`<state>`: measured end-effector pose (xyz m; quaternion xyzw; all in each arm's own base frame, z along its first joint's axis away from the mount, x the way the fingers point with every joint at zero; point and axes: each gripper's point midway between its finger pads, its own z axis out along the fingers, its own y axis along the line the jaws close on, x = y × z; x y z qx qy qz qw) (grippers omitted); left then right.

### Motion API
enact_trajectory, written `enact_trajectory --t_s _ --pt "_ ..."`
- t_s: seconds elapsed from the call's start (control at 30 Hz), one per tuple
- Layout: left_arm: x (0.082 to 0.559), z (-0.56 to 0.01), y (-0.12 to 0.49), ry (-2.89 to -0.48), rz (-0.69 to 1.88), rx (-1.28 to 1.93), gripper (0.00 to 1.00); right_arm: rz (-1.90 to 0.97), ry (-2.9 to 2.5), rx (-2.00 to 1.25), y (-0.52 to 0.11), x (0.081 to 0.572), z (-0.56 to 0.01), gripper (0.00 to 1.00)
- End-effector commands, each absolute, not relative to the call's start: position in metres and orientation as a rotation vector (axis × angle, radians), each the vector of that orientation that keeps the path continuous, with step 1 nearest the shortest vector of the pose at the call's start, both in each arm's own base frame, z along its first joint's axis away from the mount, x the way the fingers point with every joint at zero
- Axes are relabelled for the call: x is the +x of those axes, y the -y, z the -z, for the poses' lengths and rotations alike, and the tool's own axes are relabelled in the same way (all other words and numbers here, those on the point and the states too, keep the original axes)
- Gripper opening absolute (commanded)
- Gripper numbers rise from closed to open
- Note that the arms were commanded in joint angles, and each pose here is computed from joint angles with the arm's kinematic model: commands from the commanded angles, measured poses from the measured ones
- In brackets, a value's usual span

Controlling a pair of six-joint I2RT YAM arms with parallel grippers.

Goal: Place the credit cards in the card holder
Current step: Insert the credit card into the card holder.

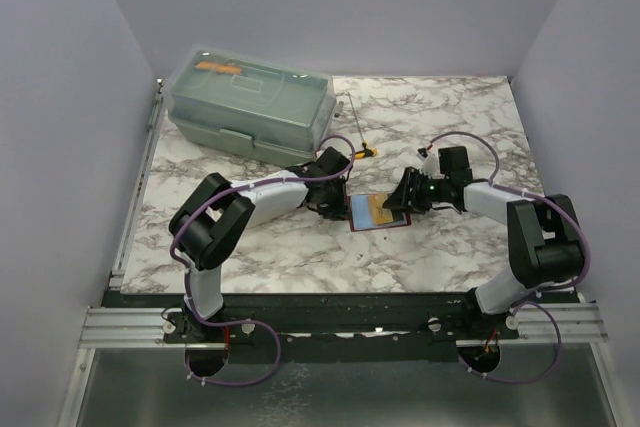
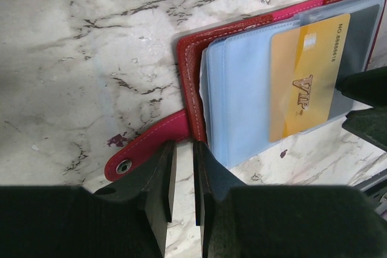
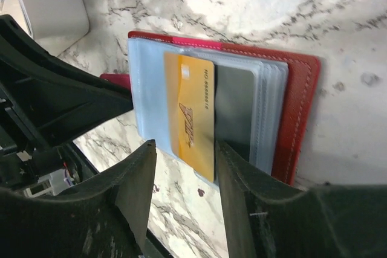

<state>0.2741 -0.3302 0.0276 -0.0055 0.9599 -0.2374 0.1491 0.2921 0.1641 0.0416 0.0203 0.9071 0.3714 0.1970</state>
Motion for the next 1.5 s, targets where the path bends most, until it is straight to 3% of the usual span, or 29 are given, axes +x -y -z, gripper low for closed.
enact_trajectory --t_s 0.0,0.23,0.5,0.7,0.8,0.93,1.03,1.47 --pt "0.267 -0.01 0.334 -2.8 0.652 0.002 0.23 -0.946 -2.641 0.049 -0.164 0.283 -0.008 0.48" --pt "0.266 -0.006 0.332 -2.807 0.638 0.001 0.22 -1.051 -2.61 -0.037 -0.203 0.28 -0.02 0.45" --pt "0.267 -0.011 0.325 -2.783 0.601 0.02 0.23 -0.879 -2.622 -0.075 -0.187 0.29 -0.019 0.48" --pt "0.262 -0.037 0.328 -2.758 0.683 0.038 0.32 -0.892 -2.592 -0.11 -0.188 0.288 -0.035 0.48" --pt "0.262 -0.053 0.334 -2.737 0.749 0.022 0.34 -0.908 -2.57 -0.109 -0.19 0.291 -0.041 0.41" --pt "0.264 -0.073 0.35 -2.707 0.869 0.012 0.38 -0.902 -2.568 -0.104 -0.191 0.296 -0.037 0.2" --pt "0.269 -0.08 0.36 -2.685 0.936 -0.005 0.44 -0.906 -2.576 -0.095 -0.192 0.298 -0.031 0.18" --pt "0.283 -0.066 0.378 -2.653 1.016 -0.068 0.5 -0.8 -2.645 -0.019 -0.178 0.292 -0.004 0.08"
